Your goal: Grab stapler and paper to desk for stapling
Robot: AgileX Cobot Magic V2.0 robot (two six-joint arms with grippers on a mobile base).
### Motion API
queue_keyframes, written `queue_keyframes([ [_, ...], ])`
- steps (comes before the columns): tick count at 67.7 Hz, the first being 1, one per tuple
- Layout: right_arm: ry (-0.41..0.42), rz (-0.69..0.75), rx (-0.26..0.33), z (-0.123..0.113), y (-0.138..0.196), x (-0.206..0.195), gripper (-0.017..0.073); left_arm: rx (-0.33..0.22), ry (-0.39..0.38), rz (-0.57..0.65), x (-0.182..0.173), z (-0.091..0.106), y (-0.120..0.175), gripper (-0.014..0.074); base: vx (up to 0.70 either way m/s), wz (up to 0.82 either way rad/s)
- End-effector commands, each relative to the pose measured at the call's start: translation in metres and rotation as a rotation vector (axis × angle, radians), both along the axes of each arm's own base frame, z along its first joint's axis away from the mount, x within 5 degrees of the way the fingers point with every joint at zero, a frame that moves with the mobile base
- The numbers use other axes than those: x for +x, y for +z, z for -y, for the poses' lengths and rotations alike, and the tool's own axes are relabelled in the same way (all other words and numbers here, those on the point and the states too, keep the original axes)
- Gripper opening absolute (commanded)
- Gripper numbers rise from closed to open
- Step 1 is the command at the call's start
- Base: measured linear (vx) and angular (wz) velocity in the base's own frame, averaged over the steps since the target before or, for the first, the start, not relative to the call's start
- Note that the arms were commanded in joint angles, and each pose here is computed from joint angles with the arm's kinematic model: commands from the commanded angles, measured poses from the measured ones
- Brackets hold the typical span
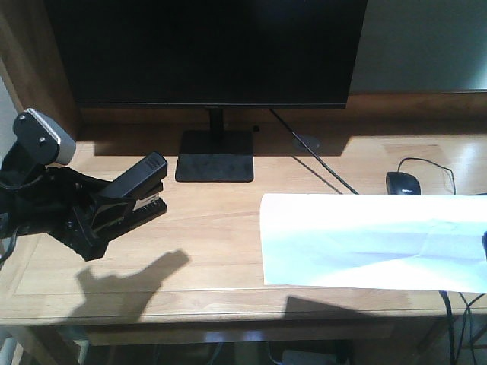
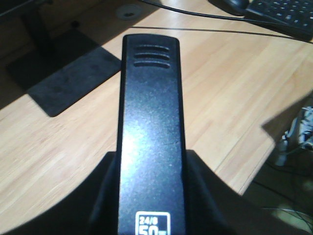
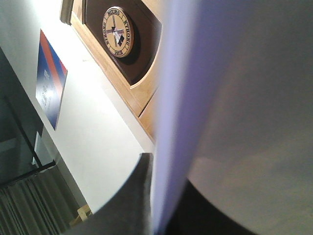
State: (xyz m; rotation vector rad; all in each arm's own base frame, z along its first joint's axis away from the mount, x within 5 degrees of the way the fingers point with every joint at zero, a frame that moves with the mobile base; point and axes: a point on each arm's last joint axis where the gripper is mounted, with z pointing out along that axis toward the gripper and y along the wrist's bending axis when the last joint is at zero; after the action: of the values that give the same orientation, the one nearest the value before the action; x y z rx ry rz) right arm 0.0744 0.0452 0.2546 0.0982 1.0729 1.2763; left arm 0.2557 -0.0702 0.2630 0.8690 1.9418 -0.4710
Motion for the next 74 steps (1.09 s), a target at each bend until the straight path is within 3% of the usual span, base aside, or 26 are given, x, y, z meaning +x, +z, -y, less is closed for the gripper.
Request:
queue_keyframes([
  [1,0.03,0.078,0.045,0.001,0.001,-0.008,-0.0006,-0.127,-0.056,0.113,0.01,-0.003,0.02,-0.0006,0.0,0.0],
  [14,0.03,0.078,0.045,0.001,0.001,-0.008,-0.0006,-0.216,-0.095,0.093,0.032,-0.021,0.01,-0.0006,0.0,0.0],
  [30,0.03,0.078,0.045,0.001,0.001,-0.008,-0.0006,-0.227,-0.327,0.043,0.064,-0.026,0.003,-0.0006,0.0,0.0],
  [38,0.03,0.078,0.045,0.001,0.001,-0.008,-0.0006,-0.212,-0.385,0.04,0.083,-0.027,-0.002,-0.0006,0.0,0.0],
  [55,0.029,0.078,0.045,0.001,0.001,-0.008,-0.0006,-0.211,-0.404,0.06,0.121,-0.031,-0.011,-0.0006,0.0,0.0],
  [74,0.029,0.077,0.045,0.001,0.001,-0.008,-0.0006,-0.218,-0.403,0.024,0.154,-0.036,-0.042,-0.0006,0.0,0.0],
])
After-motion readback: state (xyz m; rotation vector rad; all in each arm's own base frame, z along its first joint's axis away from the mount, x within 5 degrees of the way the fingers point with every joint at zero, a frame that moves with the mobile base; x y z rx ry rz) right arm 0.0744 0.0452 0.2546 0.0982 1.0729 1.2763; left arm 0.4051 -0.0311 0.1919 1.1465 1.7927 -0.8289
